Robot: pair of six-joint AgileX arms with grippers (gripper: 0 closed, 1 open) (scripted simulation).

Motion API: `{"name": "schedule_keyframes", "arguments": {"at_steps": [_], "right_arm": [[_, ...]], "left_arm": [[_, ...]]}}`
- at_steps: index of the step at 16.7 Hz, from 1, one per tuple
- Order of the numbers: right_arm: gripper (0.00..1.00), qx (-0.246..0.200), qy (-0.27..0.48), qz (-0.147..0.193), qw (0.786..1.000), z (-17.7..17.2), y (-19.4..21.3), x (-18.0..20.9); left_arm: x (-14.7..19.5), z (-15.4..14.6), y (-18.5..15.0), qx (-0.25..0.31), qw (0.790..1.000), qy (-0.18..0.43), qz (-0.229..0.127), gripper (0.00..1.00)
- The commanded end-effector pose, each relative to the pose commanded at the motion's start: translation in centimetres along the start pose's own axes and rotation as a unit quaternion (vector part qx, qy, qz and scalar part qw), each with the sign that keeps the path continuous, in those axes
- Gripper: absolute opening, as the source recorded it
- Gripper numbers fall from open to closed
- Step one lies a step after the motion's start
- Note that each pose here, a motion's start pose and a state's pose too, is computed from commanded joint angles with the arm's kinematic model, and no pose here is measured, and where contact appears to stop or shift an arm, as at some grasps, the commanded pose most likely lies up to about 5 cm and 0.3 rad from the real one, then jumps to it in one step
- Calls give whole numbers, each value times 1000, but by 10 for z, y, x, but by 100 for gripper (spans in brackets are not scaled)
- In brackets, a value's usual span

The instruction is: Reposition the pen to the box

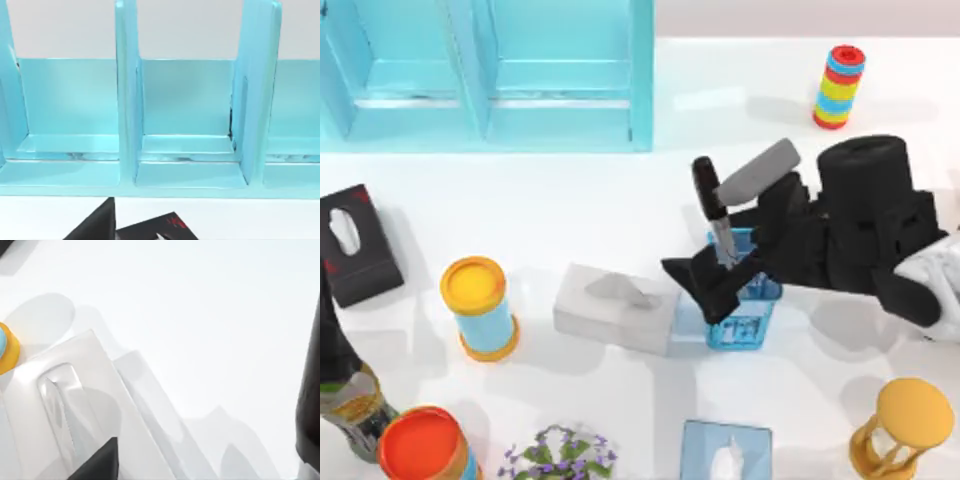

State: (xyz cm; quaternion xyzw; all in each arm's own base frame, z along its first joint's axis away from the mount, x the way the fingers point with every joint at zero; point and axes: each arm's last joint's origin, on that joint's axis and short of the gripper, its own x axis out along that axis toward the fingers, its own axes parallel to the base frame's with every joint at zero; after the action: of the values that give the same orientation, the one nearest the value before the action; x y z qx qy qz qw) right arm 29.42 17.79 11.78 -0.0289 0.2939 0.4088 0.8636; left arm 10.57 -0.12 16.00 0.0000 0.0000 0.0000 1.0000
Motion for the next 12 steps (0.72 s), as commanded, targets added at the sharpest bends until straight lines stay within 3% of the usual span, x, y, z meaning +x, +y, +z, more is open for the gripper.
{"name": "schedule_keyframes", "arguments": {"at_steps": [7, 12], "right_arm": [[0, -42, -31, 42, 998, 31, 6, -10], [0, -82, -56, 55, 994, 70, -9, -47]], "left_arm": [[0, 0, 0, 0, 1000, 0, 0, 100], [0, 0, 0, 0, 1000, 0, 0, 100]]}}
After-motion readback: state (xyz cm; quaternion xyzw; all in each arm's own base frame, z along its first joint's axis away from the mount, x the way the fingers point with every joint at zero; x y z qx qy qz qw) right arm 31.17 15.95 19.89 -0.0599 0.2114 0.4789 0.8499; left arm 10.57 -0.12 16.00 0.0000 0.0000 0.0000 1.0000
